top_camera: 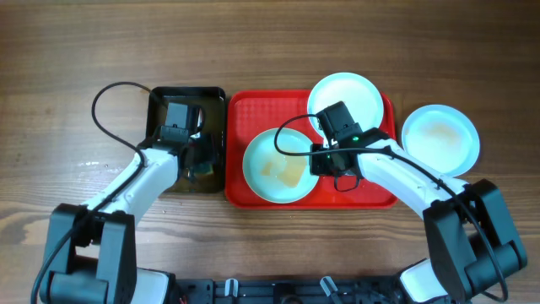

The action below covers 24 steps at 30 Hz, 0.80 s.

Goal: Clean dirty plates on tray and stack at the side
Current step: 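Return the sponge to the black tray with the left gripper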

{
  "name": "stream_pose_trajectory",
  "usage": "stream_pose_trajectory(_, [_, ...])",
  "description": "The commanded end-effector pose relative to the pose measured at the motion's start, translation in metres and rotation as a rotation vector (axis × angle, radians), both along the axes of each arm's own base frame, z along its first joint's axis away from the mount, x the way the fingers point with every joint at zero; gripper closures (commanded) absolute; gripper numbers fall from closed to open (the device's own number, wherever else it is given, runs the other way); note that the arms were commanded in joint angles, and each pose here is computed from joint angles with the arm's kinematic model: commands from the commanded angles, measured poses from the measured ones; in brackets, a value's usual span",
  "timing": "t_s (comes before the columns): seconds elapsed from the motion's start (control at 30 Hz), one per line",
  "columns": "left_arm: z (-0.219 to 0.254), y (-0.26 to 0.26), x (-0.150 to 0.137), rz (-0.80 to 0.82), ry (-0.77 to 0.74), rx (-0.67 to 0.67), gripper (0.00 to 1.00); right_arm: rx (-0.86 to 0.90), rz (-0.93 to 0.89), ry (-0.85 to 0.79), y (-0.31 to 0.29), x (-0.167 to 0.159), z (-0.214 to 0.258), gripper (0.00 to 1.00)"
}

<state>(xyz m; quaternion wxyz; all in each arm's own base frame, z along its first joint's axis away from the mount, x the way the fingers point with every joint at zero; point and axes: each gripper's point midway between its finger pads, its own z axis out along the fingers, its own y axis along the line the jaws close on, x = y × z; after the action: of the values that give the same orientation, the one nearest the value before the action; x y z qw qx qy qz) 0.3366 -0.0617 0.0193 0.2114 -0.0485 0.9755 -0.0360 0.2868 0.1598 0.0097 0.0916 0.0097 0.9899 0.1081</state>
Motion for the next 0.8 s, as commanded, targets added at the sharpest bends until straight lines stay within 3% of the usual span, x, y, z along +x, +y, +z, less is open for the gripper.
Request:
stream_pose_trajectory(0.0, [-0.02, 0.003, -0.006, 0.001, 0.044, 0.015, 0.37, -0.006, 0.013, -0.01, -0.001, -0.001, 0.002, 0.94])
stream_pose_trajectory(0.1, [-0.028, 0.003, -0.008, 0.0, 0.063, 0.016, 0.42, -0.006, 0.013, -0.01, -0.001, -0.001, 0.002, 0.94])
stream_pose_trajectory(0.13, [-0.029, 0.003, -0.008, 0.0, 0.064, 0.017, 0.63, -0.006, 0.013, -0.01, -0.001, -0.001, 0.002, 0.94])
stream_pose_trajectory(0.17, [-0.028, 0.003, -0.007, 0.0, 0.059, 0.016, 0.96, -0.006, 0.013, -0.009, -0.001, -0.001, 0.002, 0.94])
stream_pose_trajectory(0.3, [-0.012, -0.001, 0.011, 0.0, 0.008, 0.006, 0.96, -0.007, 0.013, -0.009, -0.001, -0.001, 0.002, 0.94])
stream_pose_trajectory(0.33, [-0.009, -0.001, 0.012, 0.0, 0.005, 0.005, 0.69, -0.007, 0.013, -0.008, -0.001, -0.001, 0.002, 0.94])
stream_pose_trajectory(0.37, [-0.011, 0.0, 0.007, 0.0, 0.028, 0.009, 0.52, -0.007, 0.013, -0.008, -0.001, -0.001, 0.002, 0.94])
stream_pose_trajectory(0.5, [-0.026, -0.011, -0.046, -0.038, 0.257, -0.066, 0.5, -0.007, 0.013, -0.008, -0.001, -0.001, 0.002, 0.94])
stream_pose_trajectory(0.57, [-0.025, -0.017, -0.048, -0.049, 0.266, -0.098, 0.53, -0.007, 0.013, -0.008, -0.001, -0.001, 0.002, 0.94])
stream_pose_trajectory(0.6, [-0.025, -0.017, -0.047, -0.049, 0.261, -0.098, 0.6, -0.007, 0.013, -0.007, -0.001, -0.001, 0.002, 0.94])
stream_pose_trajectory(0.63, [-0.025, -0.017, -0.046, -0.05, 0.259, -0.099, 0.88, -0.008, 0.013, -0.005, -0.001, -0.002, 0.002, 0.94])
stream_pose_trajectory(0.67, [-0.025, -0.017, -0.046, -0.049, 0.259, -0.098, 0.96, -0.008, 0.013, -0.004, -0.002, -0.002, 0.002, 0.94])
stream_pose_trajectory(0.77, [-0.024, -0.007, -0.04, -0.031, 0.23, -0.045, 0.96, -0.008, 0.013, -0.005, -0.002, -0.002, 0.002, 0.94])
